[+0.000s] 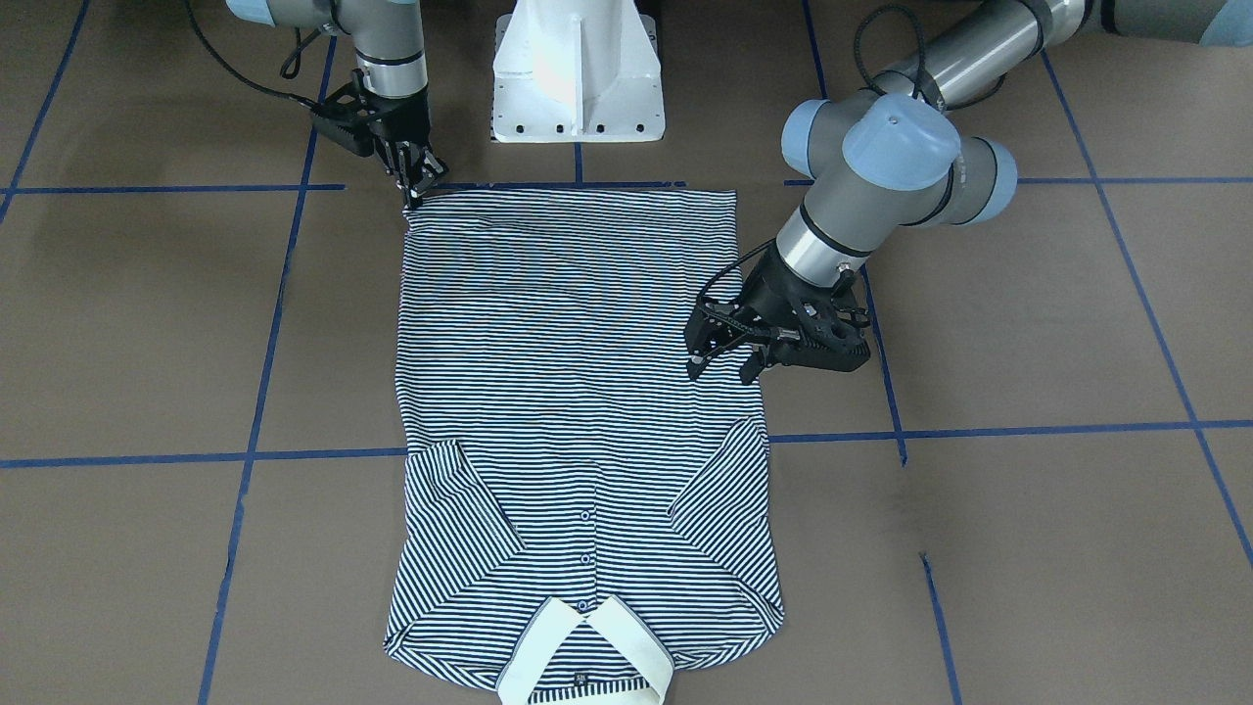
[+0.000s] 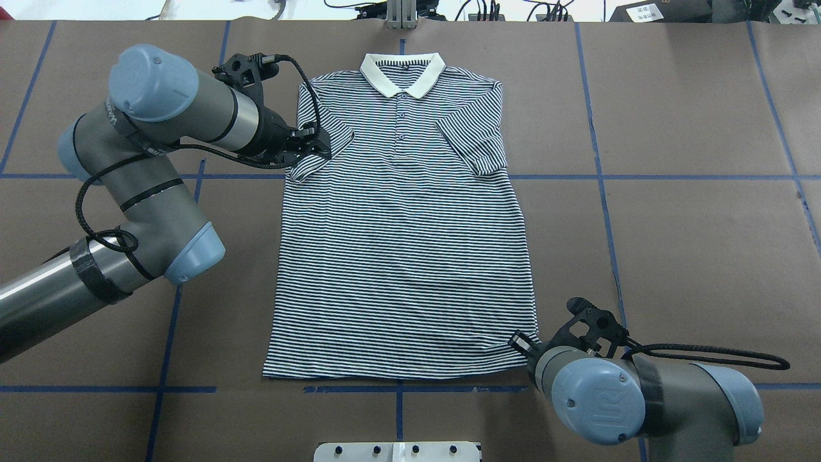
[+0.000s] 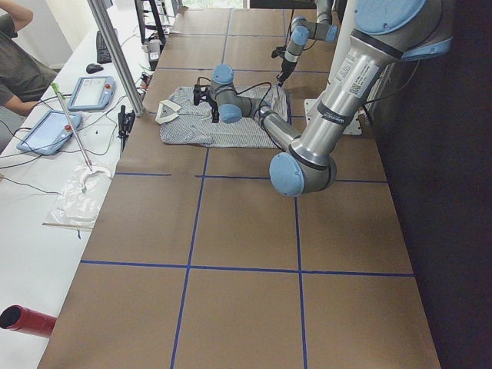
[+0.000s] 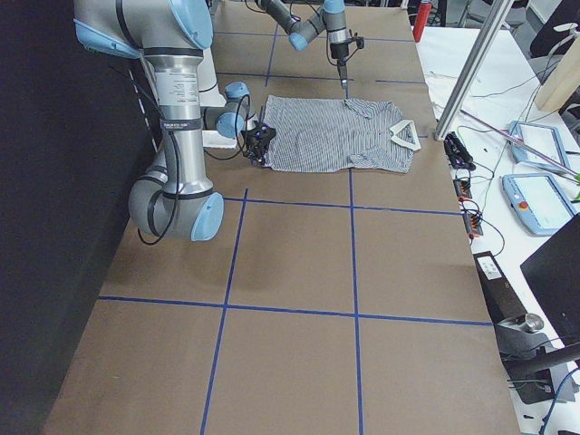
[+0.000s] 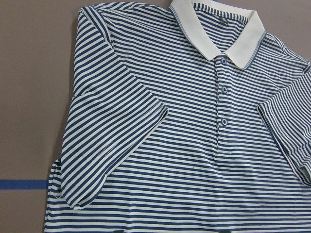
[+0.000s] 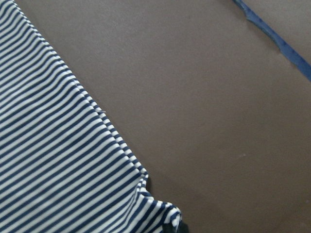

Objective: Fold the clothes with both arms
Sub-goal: 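Move both grippers down to the shirt's hem corners farthest from the collar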

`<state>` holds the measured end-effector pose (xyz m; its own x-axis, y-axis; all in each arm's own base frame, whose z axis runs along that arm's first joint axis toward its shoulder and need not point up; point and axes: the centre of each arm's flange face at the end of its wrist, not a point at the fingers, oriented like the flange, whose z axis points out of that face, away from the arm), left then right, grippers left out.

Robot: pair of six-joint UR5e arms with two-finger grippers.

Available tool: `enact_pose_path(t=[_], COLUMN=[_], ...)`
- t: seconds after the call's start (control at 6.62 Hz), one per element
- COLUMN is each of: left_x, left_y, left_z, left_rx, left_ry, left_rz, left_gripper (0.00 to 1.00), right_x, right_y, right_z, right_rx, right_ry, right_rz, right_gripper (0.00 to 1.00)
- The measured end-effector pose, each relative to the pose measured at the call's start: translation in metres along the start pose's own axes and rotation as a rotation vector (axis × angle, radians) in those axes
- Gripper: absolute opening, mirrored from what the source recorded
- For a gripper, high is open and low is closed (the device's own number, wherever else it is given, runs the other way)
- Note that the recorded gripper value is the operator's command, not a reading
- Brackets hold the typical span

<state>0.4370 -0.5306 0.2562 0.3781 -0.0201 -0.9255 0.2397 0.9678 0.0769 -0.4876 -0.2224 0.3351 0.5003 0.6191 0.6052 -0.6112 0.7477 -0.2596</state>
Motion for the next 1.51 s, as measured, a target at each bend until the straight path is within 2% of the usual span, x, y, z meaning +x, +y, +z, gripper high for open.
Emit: enact_pose_path(t=[0.15,0.3,0.45,0.91,1.21,1.36,1.51], left_x=[-0.003,-0.010,-0.019,-0.041,-0.055,-0.062,-0.065], left_y=[0.027,0.075,0.133,0.256,0.304,0.314,0.318], left_z=[-0.008,-0.020,-0.028,-0.005,0.013,0.016,0.018], left_rx=[-0.005,-0.013,-0.027,-0.040,-0.054,-0.060,-0.064], left_ry=[0.011,0.012,-0.016,-0.174,-0.260,-0.281,-0.289], left_rz=[-0.033,-0.067,-0.112,-0.211,-0.217,-0.212,-0.210], left_gripper=[0.72,0.77,0.77,0.76,0.75,0.69,0.27], right_x=[-0.002,-0.004,-0.005,-0.005,-0.005,-0.005,-0.005], right_y=[-0.003,-0.004,-0.004,-0.003,-0.003,-0.002,-0.002], right_z=[-0.009,-0.016,-0.022,-0.028,-0.029,-0.029,-0.029], right_rx=[-0.010,-0.021,-0.030,-0.040,-0.041,-0.042,-0.043], right_ry=[-0.013,-0.024,-0.031,-0.041,-0.041,-0.040,-0.041], right_rz=[0.002,0.003,0.004,0.002,0.001,0.001,0.000], right_gripper=[0.00,0.00,0.00,0.00,0.00,0.00,0.00])
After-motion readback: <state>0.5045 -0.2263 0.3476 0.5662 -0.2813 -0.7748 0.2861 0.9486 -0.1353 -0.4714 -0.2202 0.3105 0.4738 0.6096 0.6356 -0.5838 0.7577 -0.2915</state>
